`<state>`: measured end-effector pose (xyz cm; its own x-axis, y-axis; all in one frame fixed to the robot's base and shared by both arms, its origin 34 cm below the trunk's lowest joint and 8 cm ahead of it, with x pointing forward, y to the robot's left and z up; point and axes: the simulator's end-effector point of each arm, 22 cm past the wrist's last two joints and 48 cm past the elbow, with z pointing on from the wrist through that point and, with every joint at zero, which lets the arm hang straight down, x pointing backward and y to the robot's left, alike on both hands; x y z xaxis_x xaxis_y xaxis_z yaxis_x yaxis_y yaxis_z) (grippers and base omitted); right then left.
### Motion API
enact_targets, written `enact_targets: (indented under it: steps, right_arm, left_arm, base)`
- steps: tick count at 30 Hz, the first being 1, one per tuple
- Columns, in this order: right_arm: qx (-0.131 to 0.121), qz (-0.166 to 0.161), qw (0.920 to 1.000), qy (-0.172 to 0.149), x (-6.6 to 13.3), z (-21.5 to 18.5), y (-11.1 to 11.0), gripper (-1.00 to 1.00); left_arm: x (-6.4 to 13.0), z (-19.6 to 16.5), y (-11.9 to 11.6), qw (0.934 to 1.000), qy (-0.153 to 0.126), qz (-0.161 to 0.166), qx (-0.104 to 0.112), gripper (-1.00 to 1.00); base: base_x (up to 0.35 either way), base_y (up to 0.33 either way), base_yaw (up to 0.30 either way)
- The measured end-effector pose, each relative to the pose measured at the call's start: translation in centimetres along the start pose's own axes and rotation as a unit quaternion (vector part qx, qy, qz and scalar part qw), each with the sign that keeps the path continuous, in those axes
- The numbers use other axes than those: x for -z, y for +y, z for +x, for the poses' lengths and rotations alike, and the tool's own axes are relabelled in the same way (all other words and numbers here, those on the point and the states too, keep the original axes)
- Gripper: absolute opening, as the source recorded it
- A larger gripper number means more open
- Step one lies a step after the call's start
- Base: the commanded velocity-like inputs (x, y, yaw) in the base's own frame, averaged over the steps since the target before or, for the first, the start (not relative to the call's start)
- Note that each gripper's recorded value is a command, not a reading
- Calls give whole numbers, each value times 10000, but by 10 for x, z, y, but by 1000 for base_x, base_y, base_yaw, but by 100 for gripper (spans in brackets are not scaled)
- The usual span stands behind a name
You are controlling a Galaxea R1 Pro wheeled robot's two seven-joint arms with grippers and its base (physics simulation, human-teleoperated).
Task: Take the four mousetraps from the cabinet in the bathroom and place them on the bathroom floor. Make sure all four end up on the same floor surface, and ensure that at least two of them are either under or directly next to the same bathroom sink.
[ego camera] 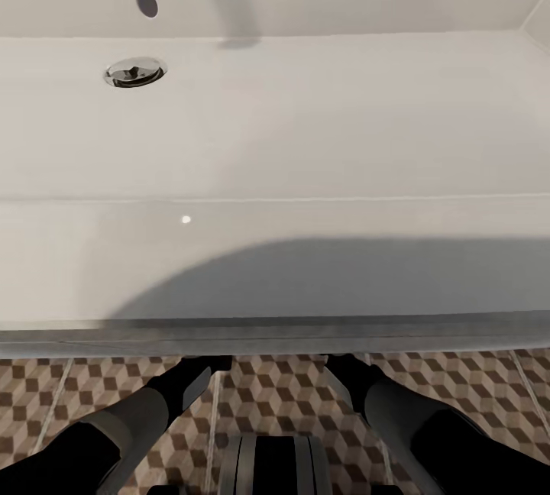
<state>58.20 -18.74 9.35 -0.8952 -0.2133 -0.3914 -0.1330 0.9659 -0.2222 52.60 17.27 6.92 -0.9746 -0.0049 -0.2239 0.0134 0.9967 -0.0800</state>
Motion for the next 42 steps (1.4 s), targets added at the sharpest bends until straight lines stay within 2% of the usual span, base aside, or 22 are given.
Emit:
enact_targets:
  steps: [31,34,38,42]
  right_arm:
    - [13,0,10000,32,0,2,0,-100]
    - [49,10,9999,149,0,5,-1,-100]
    - [205,35,9985,514,-1,18,-5,-100]
    - [263,46,9974,667,0,25,-6,-100]
  left_arm:
    - [0,-2,-1,10000,-20,3,0,100]
    - [0,-2,-1,10000,-19,5,-2,100]
    - [0,-2,-1,10000,-18,6,-5,100]
    - [0,-2,-1,10000,-18,6,-6,100]
  base:
    - [0,0,0]
    - [0,0,0]
    - [0,0,0]
    - [0,0,0]
